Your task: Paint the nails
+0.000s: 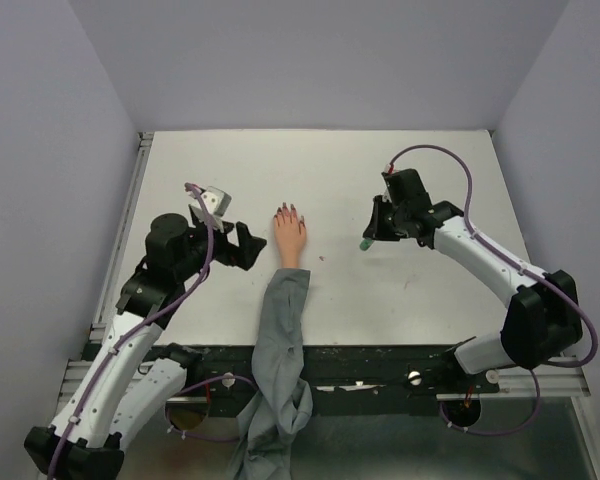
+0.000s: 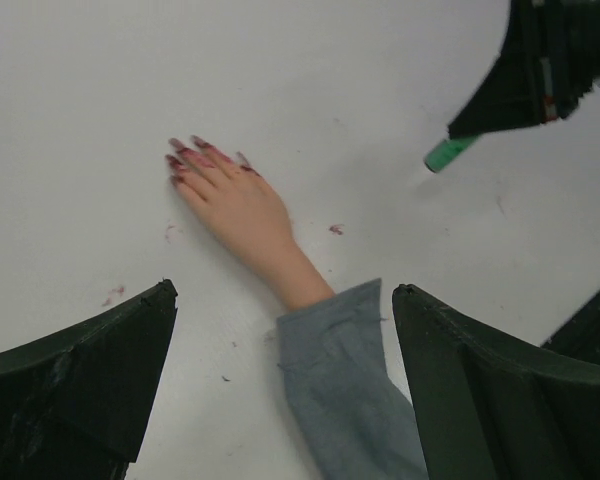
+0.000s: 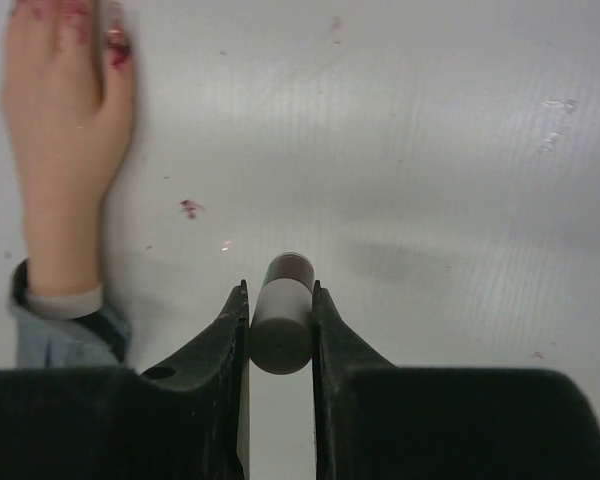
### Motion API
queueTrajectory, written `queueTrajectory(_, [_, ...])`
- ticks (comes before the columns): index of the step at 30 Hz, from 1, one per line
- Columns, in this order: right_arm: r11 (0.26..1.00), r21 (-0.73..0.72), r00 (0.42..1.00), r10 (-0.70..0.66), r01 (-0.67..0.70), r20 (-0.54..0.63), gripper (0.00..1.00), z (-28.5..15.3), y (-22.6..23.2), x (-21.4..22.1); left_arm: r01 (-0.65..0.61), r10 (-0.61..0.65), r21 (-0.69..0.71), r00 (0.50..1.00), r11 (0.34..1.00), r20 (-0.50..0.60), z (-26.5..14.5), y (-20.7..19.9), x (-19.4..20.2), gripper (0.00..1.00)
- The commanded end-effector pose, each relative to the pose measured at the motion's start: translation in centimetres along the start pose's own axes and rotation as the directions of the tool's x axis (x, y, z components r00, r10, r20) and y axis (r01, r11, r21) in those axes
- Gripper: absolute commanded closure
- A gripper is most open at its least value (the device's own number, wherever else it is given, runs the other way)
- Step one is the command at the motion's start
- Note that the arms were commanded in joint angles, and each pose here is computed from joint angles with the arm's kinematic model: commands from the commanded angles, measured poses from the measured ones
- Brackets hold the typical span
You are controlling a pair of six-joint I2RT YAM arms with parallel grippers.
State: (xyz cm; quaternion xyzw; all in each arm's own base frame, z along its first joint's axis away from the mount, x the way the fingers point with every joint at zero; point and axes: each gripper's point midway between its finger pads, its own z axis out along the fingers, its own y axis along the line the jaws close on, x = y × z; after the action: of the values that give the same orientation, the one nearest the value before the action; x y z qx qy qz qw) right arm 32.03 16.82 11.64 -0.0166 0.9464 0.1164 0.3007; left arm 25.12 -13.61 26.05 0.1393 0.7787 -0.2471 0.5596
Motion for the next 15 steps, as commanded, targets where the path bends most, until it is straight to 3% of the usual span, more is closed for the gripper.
queueTrajectory(1, [0.931, -0.366, 0.999, -0.030, 0.014, -0.037, 0.99, -5.0, 7.2, -1.1, -0.133, 0.142, 0.375, 0.990, 0.918, 0.003, 0.1, -7.9, 1.0, 0.01])
queueTrajectory(7, [0.779, -0.627, 0.996, -0.074, 0.029, -0.046, 0.99, -10.6, 14.1, -0.9, -0.103, 0.186, 0.666, 0.981, 0.739, -0.055, -0.5, -14.5, 3.1, 0.01])
queueTrajectory(10, [0.714, -0.700, 0.994, -0.093, 0.030, -0.052, 0.99, -12.2, 16.4, -0.4, -0.076, 0.207, 0.689, 0.972, 0.721, -0.110, -0.1, -15.3, 4.5, 0.01])
queueTrajectory(15, [0.646, -0.762, 0.992, -0.117, 0.035, -0.054, 0.99, -13.7, 18.4, 0.5, -0.097, 0.210, 0.644, 0.972, 0.759, -0.101, 0.7, -15.0, 4.8, 0.01])
